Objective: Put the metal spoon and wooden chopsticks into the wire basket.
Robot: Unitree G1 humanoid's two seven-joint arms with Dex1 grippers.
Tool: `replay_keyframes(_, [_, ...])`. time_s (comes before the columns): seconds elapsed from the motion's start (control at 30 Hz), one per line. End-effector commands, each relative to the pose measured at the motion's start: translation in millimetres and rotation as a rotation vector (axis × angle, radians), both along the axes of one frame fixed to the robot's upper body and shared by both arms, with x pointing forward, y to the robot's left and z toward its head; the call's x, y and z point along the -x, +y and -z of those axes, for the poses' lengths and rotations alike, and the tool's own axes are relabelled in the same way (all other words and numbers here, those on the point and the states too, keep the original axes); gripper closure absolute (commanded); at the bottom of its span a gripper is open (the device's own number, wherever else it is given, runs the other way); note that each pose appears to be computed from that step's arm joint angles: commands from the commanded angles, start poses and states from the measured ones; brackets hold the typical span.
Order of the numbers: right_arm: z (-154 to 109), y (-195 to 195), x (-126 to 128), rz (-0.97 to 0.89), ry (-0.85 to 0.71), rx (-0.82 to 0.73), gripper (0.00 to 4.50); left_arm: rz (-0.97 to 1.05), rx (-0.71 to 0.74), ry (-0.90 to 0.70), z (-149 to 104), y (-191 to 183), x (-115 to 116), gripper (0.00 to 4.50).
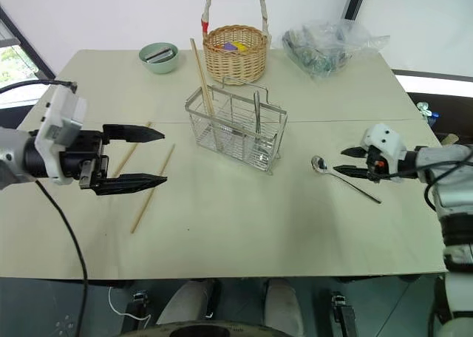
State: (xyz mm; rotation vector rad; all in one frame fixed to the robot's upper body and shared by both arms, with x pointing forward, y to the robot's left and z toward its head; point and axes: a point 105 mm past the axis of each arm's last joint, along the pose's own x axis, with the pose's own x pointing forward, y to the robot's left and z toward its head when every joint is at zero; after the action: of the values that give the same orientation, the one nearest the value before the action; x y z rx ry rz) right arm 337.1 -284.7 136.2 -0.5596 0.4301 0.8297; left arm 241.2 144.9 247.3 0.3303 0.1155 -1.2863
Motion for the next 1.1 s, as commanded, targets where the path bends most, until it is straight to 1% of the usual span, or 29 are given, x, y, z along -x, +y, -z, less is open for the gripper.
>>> replay_keyframes(0.03, [0.3, -4.3, -11.6, 0.042, 0.011, 0.048, 2.03, 0.031, -0.011, -0.03, -7.9, -6.1, 3.2, 0.03])
replay_keyframes(0.1, [5.2, -4.8, -13.7, 0.051, 0.039, 0.064, 2.03, 0.043, -0.013, -0.029, -8.8, -7.9, 4.5, 0.03])
replay_keyframes(0.23, [18.4, 0.5, -4.5, 0.003, 0.128, 0.077, 2.03, 0.076, -0.022, -0.013, -7.5, -12.4, 9.5, 0.03])
replay_keyframes(0.57, [28.4, 7.4, 7.2, -0.009, 0.183, 0.034, 2.03, 0.079, -0.026, -0.027, -8.0, -17.0, 8.5, 0.03])
replay_keyframes(0.67, [32.4, 10.2, 8.7, 0.003, 0.205, 0.004, 2.91, 0.096, -0.018, -0.031, -11.9, -20.2, 10.2, 0.0])
replay_keyframes(0.73, [32.7, 11.2, 9.2, 0.003, 0.207, -0.001, 3.81, 0.101, -0.012, -0.036, -14.9, -21.6, 10.1, 0.0])
replay_keyframes(0.77, [32.7, 11.4, 9.3, 0.005, 0.207, -0.006, 4.44, 0.102, -0.009, -0.039, -16.3, -22.2, 9.9, 0.0])
replay_keyframes(1.0, [35.8, 10.9, 12.3, 0.013, 0.209, -0.011, 4.48, 0.107, 0.002, -0.053, -21.0, -25.0, 7.6, 0.0])
replay_keyframes(1.07, [34.5, 11.4, 11.6, 0.01, 0.18, -0.009, 4.48, 0.105, 0.006, -0.054, -21.7, -25.4, 6.3, 0.0])
replay_keyframes(1.1, [28.2, 14.1, 9.7, 0.009, 0.145, -0.04, 4.48, 0.101, 0.009, -0.055, -22.1, -25.1, 5.0, 0.0])
